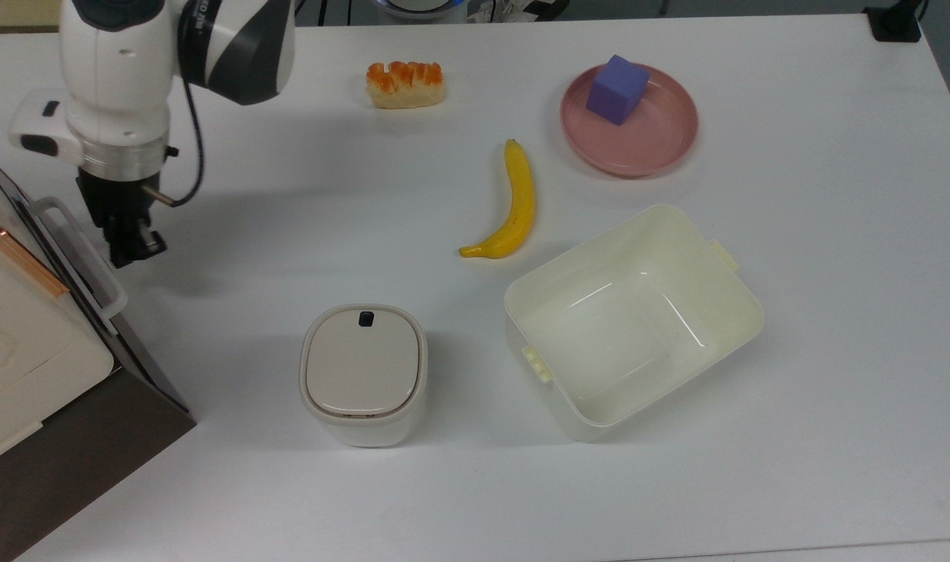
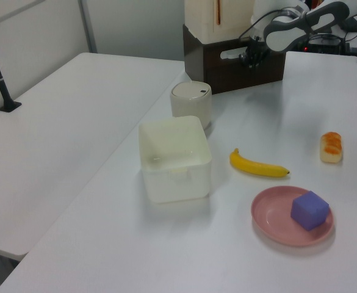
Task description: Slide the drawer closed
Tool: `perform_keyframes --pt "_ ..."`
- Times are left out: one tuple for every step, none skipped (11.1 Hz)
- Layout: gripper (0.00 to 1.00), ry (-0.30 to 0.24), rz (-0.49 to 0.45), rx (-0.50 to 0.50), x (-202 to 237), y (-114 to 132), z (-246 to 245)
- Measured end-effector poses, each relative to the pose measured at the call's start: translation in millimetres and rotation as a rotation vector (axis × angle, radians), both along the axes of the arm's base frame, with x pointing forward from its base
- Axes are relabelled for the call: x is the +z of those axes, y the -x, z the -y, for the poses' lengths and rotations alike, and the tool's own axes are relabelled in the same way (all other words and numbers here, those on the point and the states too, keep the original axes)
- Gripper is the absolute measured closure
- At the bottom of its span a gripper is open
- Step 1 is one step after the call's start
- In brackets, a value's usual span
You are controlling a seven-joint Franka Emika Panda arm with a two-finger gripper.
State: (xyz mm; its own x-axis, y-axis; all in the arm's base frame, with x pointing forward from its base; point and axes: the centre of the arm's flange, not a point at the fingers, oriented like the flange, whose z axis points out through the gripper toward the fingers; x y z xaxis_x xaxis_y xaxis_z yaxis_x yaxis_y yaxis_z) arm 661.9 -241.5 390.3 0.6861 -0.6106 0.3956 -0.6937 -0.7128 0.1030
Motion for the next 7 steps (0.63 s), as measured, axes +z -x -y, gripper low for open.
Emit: perform_keyframes --pt "0.99 -0.009 -0.072 0.074 5.2 0.2 -19.2" --pt "0.99 -0.033 -0.116 0.124 14.2 1.5 -35.9" --pt "0.99 -0.066 -0.154 0.186 31.1 4.6 -57.3" --pt "0.98 -0.083 -0.187 0.24 48.7 9.3 -75.4" --pt "0.97 -0.089 -0.214 0.286 64.4 14.0 -92.6" --pt "0.97 -0.088 -0.231 0.319 75.2 16.8 -109.1" --pt "0.97 -0.086 -0.243 0.35 83.0 18.2 -126.7"
